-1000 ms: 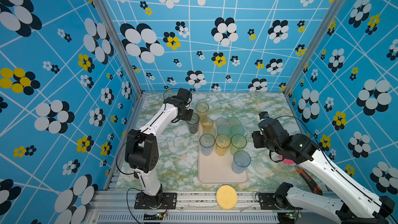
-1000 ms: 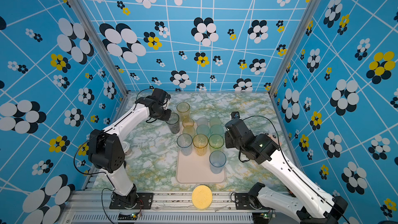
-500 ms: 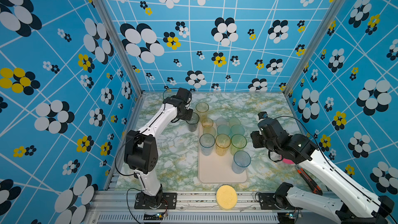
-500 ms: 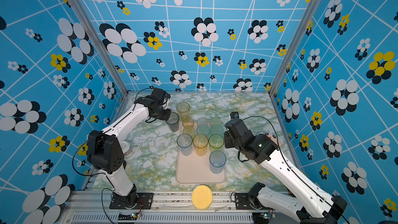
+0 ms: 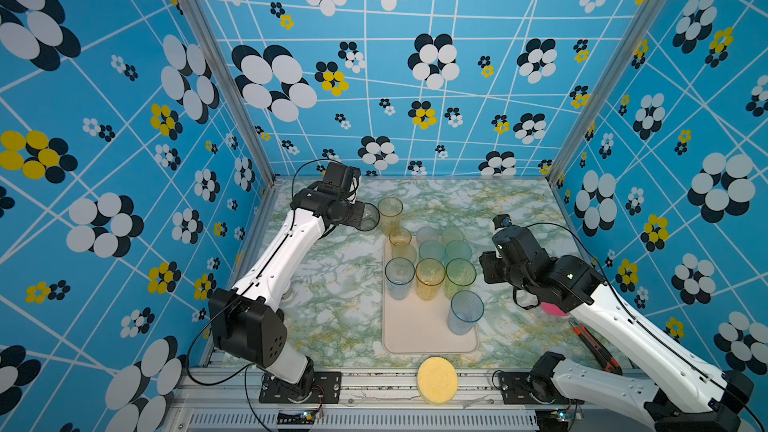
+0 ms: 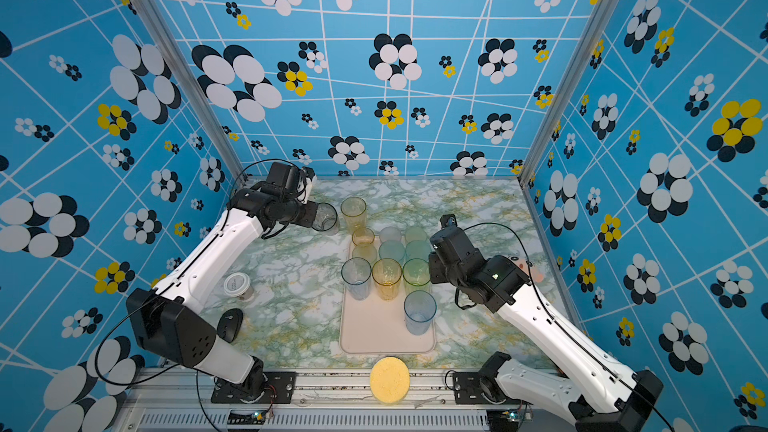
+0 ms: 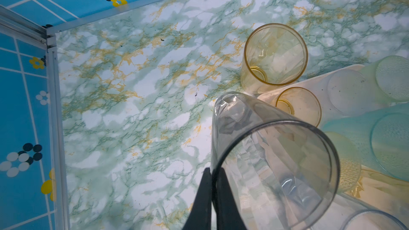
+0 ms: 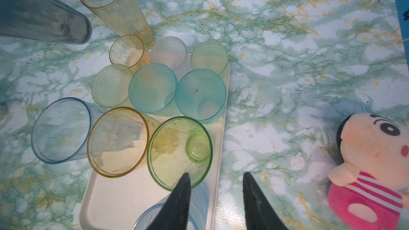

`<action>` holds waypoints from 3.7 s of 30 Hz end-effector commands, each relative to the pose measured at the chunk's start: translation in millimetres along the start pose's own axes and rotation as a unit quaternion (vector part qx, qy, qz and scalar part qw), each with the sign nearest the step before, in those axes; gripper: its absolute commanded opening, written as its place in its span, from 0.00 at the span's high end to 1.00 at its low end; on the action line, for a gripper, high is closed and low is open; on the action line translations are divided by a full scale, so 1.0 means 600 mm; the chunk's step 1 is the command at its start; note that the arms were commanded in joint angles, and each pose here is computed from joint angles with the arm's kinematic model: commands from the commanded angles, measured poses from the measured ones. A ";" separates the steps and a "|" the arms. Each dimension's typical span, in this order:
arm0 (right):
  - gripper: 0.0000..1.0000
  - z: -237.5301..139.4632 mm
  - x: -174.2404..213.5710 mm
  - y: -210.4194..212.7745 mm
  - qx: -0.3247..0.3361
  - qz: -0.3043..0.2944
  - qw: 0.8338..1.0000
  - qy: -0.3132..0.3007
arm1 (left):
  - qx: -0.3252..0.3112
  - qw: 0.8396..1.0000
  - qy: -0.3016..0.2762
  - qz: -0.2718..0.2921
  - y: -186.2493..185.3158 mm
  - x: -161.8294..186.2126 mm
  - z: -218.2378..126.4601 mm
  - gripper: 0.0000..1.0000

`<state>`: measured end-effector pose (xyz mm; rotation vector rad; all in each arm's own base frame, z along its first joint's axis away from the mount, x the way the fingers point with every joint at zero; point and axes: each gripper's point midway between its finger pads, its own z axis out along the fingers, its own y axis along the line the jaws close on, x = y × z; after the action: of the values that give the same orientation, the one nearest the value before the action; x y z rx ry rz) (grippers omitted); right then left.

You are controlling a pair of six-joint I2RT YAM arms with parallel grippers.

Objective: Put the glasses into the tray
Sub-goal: 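Lift the grey cup off the table with the left gripper, then carry the grey cup with the left gripper over the tray's near edge, then lower the grey cup onto the tray and open the left gripper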

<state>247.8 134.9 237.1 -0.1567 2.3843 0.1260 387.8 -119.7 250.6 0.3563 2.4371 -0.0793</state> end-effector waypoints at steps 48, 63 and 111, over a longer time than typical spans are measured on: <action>0.60 0.043 -0.106 0.034 -0.071 0.032 0.997 -0.014 | 0.217 0.922 0.159 0.280 -0.397 0.247 -0.089 0.95; 0.60 0.054 -0.100 0.035 -0.068 0.026 0.997 -0.004 | 0.208 0.914 0.185 0.294 -0.420 0.251 -0.027 0.95; 0.59 0.085 -0.097 0.048 -0.071 0.019 0.997 0.016 | 0.211 0.906 0.206 0.303 -0.423 0.241 -0.020 0.75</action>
<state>315.4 171.9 232.3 -0.1695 2.4361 0.2959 201.9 -327.3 149.6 1.4360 2.5962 -0.2656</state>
